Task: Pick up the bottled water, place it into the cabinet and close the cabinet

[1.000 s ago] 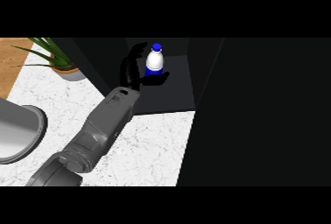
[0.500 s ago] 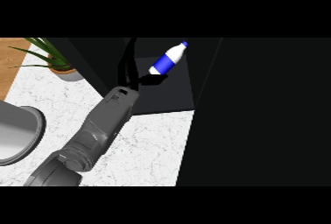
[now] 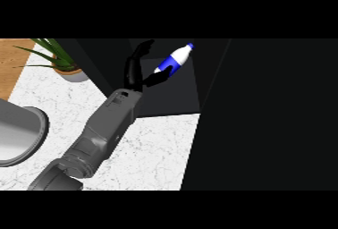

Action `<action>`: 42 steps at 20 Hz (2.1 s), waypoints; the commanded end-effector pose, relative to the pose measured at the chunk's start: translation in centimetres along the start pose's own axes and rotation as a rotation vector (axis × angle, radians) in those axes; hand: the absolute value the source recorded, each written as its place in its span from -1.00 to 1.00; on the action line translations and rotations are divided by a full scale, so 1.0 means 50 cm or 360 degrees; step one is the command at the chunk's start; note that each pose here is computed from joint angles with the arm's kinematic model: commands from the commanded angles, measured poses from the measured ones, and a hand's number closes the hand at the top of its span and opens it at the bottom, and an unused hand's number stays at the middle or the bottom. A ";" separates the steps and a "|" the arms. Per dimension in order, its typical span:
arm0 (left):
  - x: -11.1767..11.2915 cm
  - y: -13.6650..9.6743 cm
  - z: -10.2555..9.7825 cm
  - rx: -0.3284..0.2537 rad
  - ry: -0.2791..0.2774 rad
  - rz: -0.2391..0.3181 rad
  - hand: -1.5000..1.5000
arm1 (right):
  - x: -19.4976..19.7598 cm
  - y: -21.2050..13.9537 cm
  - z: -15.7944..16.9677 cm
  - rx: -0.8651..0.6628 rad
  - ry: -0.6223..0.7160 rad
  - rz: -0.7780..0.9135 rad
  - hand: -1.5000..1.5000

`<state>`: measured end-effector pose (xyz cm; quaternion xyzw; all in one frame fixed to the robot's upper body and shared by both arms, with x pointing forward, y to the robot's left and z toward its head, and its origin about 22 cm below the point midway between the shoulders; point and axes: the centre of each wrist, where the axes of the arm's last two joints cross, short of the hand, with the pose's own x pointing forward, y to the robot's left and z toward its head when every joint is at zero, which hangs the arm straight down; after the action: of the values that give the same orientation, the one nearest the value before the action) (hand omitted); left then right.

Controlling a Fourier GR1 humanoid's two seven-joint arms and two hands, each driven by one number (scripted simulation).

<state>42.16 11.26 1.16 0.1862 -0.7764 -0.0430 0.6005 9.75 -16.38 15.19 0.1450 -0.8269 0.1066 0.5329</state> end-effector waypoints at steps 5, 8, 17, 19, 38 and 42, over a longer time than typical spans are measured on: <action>0.021 -0.005 -0.006 -0.0173 -0.0205 0.0461 1.00 | 0.032 -0.004 0.001 0.0029 -0.0029 -0.0050 -1.00; 0.033 -0.005 -0.013 -0.0238 -0.0179 0.0621 1.00 | 0.045 0.010 0.016 -0.0025 -0.0007 -0.0029 -1.00; -0.014 -0.001 0.043 -0.0585 -0.0091 0.0931 1.00 | 0.059 -0.006 0.011 -0.0078 -0.0010 0.0050 -1.00; 0.000 -0.002 0.048 -0.0617 -0.0096 0.0983 1.00 | 0.048 -0.006 0.018 -0.0083 -0.0017 0.0075 -1.00; -0.023 0.179 0.288 -0.0564 -0.0024 0.1235 1.00 | 0.052 0.008 0.017 0.0329 0.0130 0.0043 1.00; 0.009 0.231 0.336 -0.0520 -0.0059 0.1225 1.00 | 0.065 0.025 0.010 0.0499 0.0085 0.0001 1.00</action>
<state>26.32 17.73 -1.02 -0.2196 -0.7822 0.0504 0.5809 9.57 -16.37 15.63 0.1558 -0.7920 0.2122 0.5508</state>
